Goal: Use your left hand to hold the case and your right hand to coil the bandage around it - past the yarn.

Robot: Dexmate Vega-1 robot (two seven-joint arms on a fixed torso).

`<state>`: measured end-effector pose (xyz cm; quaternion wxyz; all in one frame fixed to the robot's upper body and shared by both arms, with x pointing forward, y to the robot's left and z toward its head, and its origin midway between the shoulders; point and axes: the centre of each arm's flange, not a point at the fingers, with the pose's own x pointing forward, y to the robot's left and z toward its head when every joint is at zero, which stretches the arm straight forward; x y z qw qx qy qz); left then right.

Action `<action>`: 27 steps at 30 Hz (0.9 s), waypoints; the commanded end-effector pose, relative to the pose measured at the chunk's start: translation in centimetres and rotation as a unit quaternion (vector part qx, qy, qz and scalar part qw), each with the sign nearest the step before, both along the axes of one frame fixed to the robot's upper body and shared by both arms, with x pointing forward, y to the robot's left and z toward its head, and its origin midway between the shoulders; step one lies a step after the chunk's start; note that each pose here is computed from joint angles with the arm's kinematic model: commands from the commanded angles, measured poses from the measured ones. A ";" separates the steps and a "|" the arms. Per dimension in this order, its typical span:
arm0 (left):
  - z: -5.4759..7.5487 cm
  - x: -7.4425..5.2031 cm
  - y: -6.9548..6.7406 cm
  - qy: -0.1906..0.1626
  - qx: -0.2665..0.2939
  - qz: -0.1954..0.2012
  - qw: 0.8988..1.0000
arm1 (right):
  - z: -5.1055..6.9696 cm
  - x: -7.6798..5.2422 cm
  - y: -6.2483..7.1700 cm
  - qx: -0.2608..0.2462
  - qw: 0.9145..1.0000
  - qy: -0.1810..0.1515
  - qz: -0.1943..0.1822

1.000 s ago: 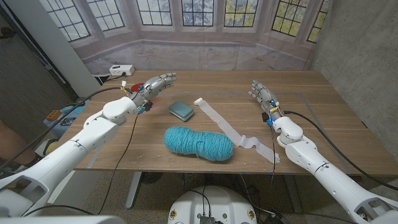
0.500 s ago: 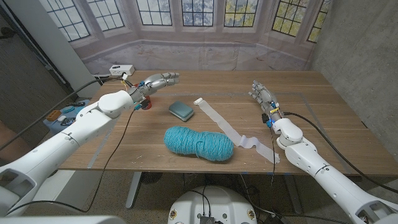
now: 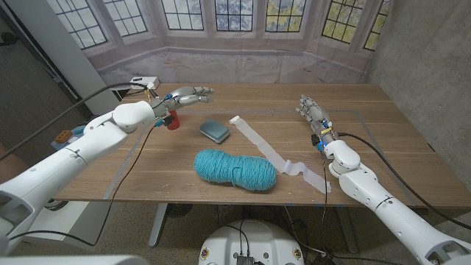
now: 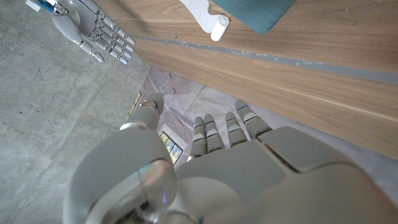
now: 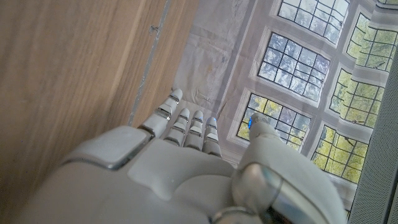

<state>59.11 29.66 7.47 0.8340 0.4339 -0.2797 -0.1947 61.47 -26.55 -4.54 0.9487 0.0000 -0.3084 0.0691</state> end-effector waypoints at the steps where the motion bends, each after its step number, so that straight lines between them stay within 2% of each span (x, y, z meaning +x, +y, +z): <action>1: 1.2 0.2 -0.4 0.001 0.094 0.006 0.996 | 0.1 -0.2 0.1 -0.002 1.000 -0.001 -0.006; 8: 2.5 0.3 -0.6 0.003 0.135 0.009 0.991 | 0.3 -0.2 0.1 -0.002 1.000 -0.002 -0.009; 18: 3.5 0.3 -1.3 0.009 0.191 0.013 0.981 | 0.2 -0.3 0.0 0.002 1.000 -0.005 -0.014; 27: 4.7 -0.2 -1.7 0.008 0.264 0.026 0.964 | 0.2 -0.5 0.0 0.003 1.000 -0.009 -0.018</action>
